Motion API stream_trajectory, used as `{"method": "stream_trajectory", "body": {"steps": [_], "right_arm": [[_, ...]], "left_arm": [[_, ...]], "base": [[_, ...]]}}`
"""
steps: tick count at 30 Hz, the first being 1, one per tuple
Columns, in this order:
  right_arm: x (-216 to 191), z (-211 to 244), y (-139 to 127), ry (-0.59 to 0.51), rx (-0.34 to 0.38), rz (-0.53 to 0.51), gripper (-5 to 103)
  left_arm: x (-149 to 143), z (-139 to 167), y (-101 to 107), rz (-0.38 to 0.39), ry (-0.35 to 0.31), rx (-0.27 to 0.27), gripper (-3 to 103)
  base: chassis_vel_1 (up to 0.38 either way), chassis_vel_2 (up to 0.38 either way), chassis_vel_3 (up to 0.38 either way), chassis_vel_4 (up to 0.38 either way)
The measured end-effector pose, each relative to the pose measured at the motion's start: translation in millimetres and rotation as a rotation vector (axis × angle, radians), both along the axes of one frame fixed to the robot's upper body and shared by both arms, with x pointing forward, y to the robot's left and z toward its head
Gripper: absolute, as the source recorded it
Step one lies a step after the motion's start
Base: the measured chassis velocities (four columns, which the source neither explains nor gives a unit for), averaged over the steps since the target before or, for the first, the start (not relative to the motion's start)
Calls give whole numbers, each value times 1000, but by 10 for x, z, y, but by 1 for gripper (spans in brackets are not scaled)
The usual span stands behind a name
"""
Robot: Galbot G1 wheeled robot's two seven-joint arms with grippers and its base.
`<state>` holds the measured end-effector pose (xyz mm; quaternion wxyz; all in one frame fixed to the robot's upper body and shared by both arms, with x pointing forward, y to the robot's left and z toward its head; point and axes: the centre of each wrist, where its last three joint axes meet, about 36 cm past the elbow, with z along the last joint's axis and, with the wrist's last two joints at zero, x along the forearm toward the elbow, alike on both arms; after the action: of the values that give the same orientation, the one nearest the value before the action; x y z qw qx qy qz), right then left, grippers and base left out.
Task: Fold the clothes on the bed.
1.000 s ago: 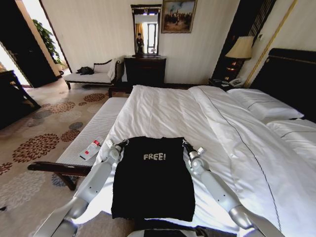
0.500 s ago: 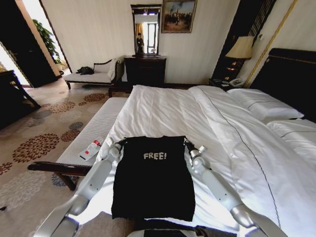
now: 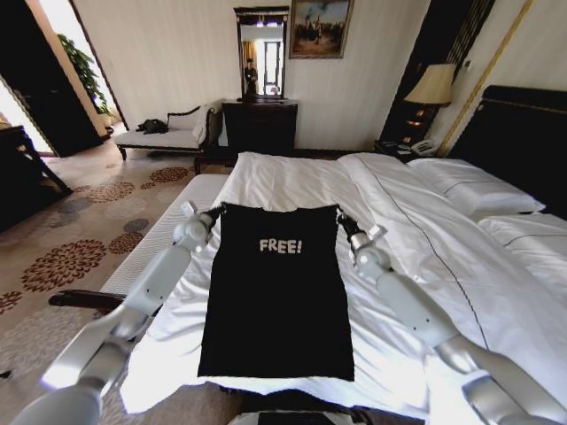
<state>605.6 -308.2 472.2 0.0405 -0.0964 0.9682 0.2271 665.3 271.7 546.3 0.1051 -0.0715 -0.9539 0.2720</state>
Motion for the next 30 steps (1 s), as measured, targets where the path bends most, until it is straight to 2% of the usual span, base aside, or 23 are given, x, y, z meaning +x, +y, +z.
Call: {"method": "stream_trajectory", "body": {"steps": [3, 6, 11, 13, 15, 17, 18, 22, 23, 25, 27, 30], "right_arm": [[202, 199, 40, -33, -3, -3, 0], [271, 301, 68, -56, 11, -7, 0], [1, 178, 79, -42, 53, -11, 0], [-36, 158, 74, -38, 56, -12, 0], [-295, 51, 17, -18, 70, -25, 0], [-385, 21, -6, -10, 75, -30, 0], [-532, -24, -33, 5, 81, -36, 0], [-1071, -234, -31, 81, 92, -45, 0], [-1071, -234, -31, 81, 92, -45, 0], [-1357, -307, 35, 123, 95, -47, 0], [-1416, -318, 56, 134, 97, -48, 0], [-1746, -403, 158, 198, 89, -58, 0]], "left_arm": [[148, 158, 28, 14, -21, -22, 0], [159, 212, 36, 9, -37, -38, 0], [-131, 256, 73, -53, -88, -115, 0], [-166, 250, 80, -57, -90, -122, 0], [-456, 115, 155, -73, -90, -159, 0], [-560, 31, 180, -75, -77, -164, 0], [-709, -87, 215, -77, -58, -163, 0], [-1319, -411, 348, -71, 2, -130, 0], [-1319, -411, 348, -71, 2, -130, 0], [-1715, -503, 388, -68, 30, -115, 0], [-1809, -523, 397, -67, 37, -111, 0], [-2286, -578, 463, -53, 67, -89, 0]], "base": [[0, 0, 0, 0], [0, 0, 0, 0], [0, 0, 0, 0], [0, 0, 0, 0], [0, 0, 0, 0], [0, 0, 0, 0], [0, 0, 0, 0], [0, 0, 0, 0], [0, 0, 0, 0], [0, 0, 0, 0], [0, 0, 0, 0], [0, 0, 0, 0]]}}
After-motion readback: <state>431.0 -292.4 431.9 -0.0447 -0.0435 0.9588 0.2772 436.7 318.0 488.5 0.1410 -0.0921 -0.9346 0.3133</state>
